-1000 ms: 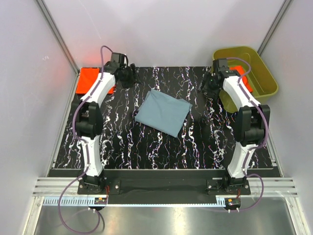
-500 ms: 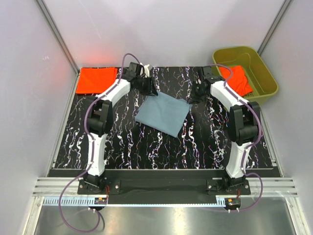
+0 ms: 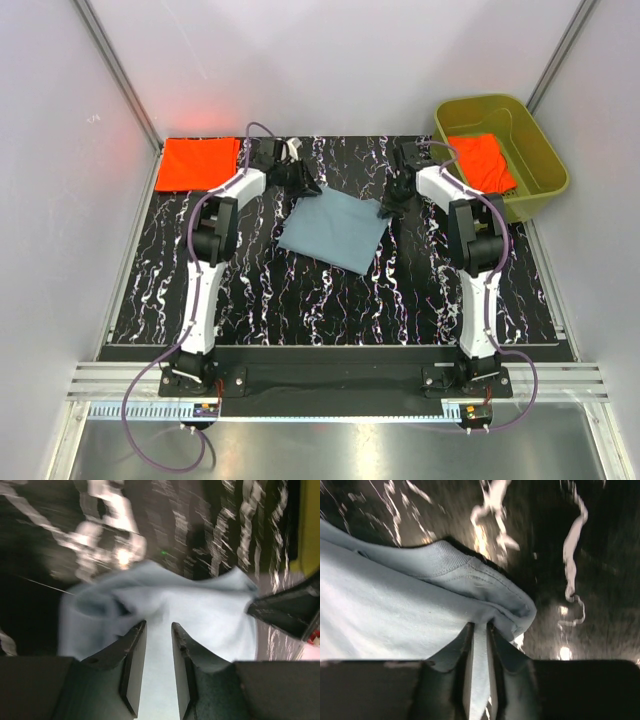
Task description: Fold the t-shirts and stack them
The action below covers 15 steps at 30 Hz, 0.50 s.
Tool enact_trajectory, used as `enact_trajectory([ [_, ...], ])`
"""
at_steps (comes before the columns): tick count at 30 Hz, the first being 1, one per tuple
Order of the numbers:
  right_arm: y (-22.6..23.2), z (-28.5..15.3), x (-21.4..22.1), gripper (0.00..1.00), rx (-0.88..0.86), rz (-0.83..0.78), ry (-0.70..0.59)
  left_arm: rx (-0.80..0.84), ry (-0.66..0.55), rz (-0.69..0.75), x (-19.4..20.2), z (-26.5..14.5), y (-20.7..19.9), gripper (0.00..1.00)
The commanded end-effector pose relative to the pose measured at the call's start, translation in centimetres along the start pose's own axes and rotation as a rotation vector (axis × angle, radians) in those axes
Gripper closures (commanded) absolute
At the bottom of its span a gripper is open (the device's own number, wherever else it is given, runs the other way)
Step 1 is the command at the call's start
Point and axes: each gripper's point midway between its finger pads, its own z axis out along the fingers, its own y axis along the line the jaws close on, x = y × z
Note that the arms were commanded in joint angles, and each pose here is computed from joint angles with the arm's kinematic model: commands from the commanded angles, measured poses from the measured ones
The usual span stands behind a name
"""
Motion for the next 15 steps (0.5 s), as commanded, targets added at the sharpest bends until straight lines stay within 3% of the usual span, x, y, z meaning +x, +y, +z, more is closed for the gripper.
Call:
enact_trajectory([
  [1, -0.3, 0.5, -4.3, 0.75, 0.067, -0.036, -0.132, 0.029, -0.097, -0.106, -3.9, 0.4, 2.8, 0.67],
  [5, -1.0, 0.5, -5.7, 0.59, 0.115, -0.064, -0.174, 0.037, -0.123, -0.175, -5.6, 0.6, 4.8, 0.64],
  [9, -1.9, 0.1, -7.1, 0.49, 0.168, -0.122, -0.205, 0.03, -0.141, -0.213, -6.9, -0.5, 6.1, 0.6],
  [15, -0.9, -3.7, -10.3, 0.35, 0.209, -0.205, -0.27, -0.022, -0.159, -0.096, -8.2, -5.9, 3.1, 0.47],
])
